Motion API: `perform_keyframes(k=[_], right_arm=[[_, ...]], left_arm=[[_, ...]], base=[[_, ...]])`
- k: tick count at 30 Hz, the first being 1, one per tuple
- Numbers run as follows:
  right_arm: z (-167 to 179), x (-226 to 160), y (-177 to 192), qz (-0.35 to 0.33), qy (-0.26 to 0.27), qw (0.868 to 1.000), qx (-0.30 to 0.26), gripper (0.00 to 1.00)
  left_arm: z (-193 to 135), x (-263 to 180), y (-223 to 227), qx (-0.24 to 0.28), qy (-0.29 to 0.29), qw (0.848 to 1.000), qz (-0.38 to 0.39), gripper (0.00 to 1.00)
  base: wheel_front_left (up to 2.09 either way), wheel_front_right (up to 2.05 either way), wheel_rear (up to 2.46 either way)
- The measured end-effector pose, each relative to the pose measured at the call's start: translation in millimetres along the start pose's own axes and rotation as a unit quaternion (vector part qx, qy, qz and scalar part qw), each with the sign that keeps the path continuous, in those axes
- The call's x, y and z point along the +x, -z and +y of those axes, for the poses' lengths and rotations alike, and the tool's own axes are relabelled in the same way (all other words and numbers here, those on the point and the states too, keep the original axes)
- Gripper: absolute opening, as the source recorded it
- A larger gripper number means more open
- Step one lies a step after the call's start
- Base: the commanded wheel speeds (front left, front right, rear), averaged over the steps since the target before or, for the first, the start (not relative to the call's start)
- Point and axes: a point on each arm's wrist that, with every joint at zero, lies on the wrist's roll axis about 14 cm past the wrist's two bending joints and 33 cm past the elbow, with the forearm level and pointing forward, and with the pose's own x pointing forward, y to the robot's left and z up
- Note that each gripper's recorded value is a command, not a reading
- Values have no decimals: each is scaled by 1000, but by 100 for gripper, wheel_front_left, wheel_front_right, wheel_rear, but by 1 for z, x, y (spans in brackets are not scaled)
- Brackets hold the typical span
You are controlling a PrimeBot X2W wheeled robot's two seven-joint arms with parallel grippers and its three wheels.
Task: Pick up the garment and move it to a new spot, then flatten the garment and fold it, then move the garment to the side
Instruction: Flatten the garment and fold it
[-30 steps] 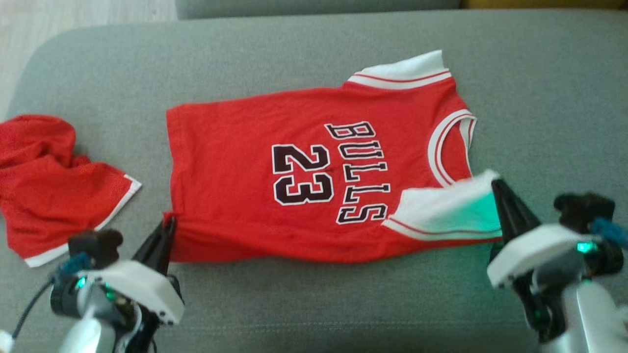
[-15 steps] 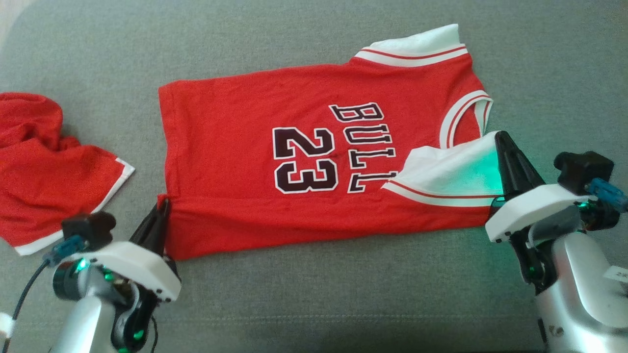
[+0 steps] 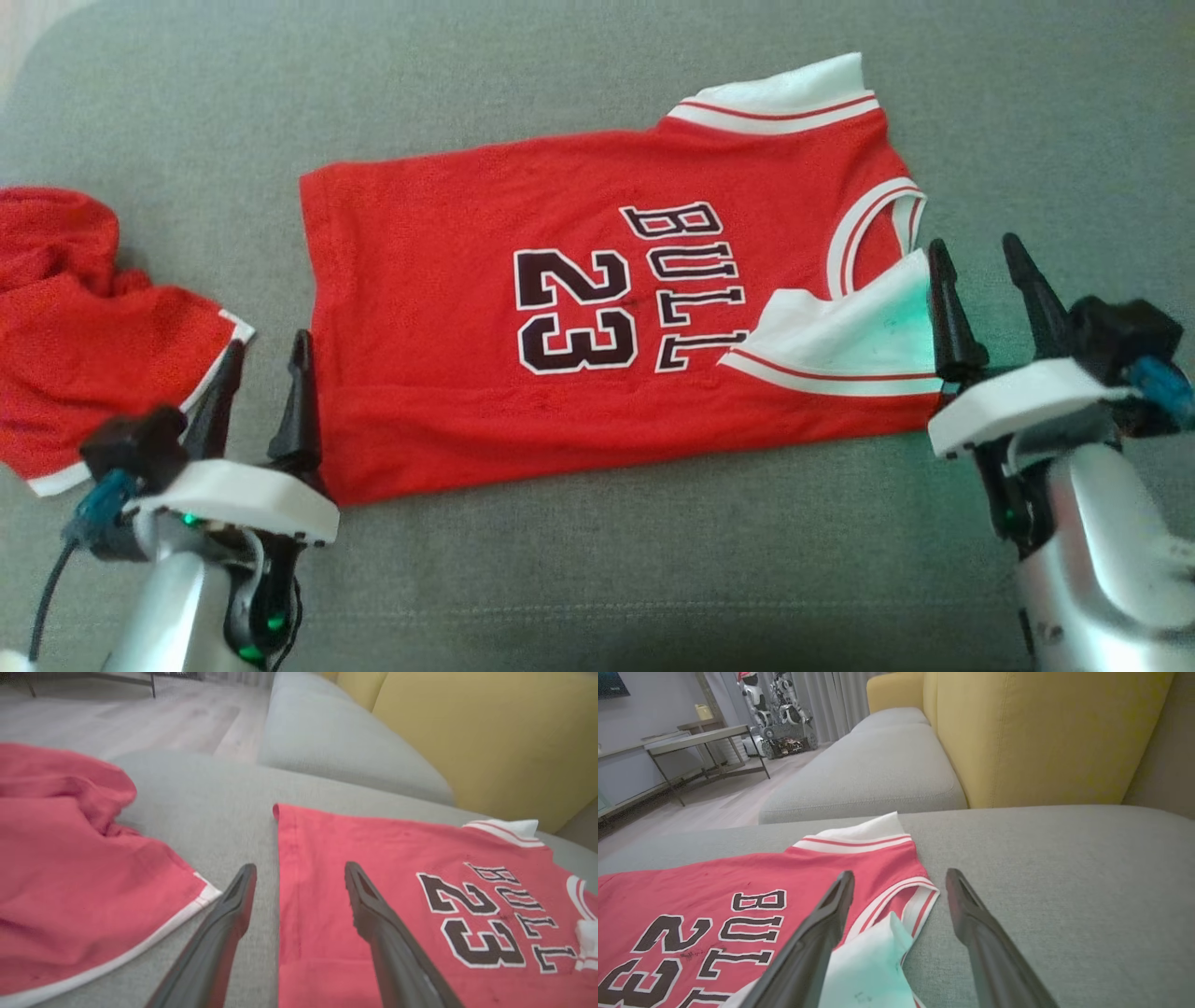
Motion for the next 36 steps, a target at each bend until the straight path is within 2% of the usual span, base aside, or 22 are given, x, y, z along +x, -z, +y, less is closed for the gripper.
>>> perform_keyframes(k=[6,16,28,32,36], right_arm=[[4,-29,-10,-24,8,999,-22,100],[5,-73,-12,-19,23,999,-28,100],[7,-80,-12,-15,27,999,-20,100],[6,-81,-11,-10,29,999,-15,100],[-5,-83,12,44,45,998,-9,100]], left_arm=[[-4,-18,-22,15,-9,999,-49,100],[-12,-53,-13,45,0,998,-43,100],[-13,-58,-9,43,0,998,-39,100],[-12,-60,1,42,-1,999,-18,100],[-14,-62,32,21,3,998,51,100]], base=[[0,0,0],[0,0,0],[0,0,0],[0,0,0],[0,0,0]])
